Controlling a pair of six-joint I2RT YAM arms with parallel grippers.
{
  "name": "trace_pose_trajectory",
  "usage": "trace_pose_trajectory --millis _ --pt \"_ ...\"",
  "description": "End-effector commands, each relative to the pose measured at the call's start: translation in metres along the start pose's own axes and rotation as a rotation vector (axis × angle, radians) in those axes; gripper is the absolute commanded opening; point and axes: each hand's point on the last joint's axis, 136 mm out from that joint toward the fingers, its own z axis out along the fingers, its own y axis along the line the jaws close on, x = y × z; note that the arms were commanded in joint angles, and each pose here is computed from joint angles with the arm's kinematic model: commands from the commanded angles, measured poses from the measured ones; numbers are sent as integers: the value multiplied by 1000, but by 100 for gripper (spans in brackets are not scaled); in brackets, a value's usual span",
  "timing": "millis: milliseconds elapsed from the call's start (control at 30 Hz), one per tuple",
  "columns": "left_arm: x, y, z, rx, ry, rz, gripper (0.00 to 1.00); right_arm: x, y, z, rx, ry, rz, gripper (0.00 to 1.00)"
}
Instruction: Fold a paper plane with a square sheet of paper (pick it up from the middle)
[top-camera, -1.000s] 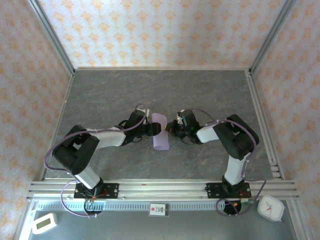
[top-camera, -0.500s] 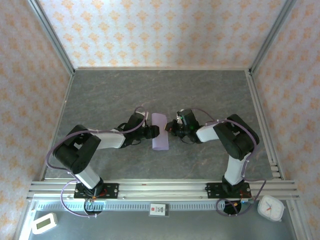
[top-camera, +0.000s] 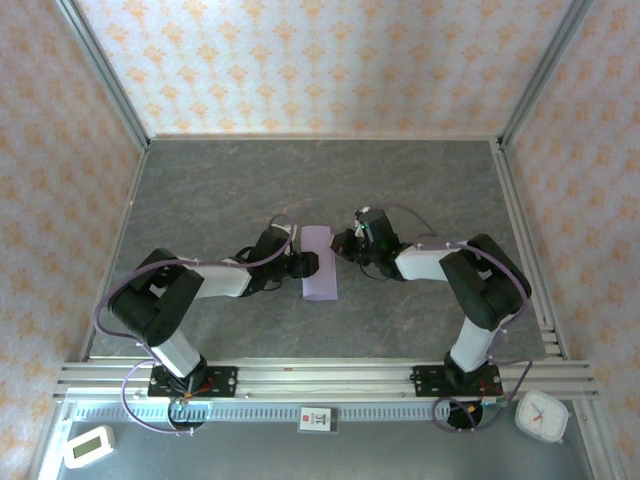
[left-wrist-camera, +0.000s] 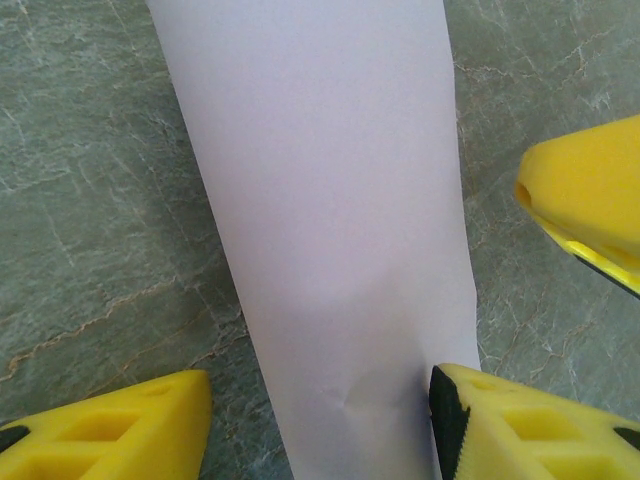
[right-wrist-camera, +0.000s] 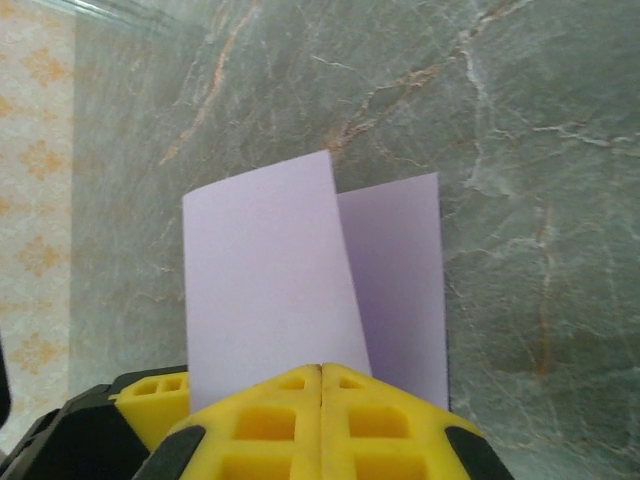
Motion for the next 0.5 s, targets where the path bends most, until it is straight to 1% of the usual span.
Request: trace_pose_trajectory --millis 0,233,467 --pt "1 11 8 -43 14 -10 61 -3 -1 1 26 -16 -26 0" --pt "-4 11 9 -68 21 -51 61 2 -5 3 30 5 -33 0" --pt "-3 5 13 -50 38 -37 61 6 -7 6 26 23 -36 0"
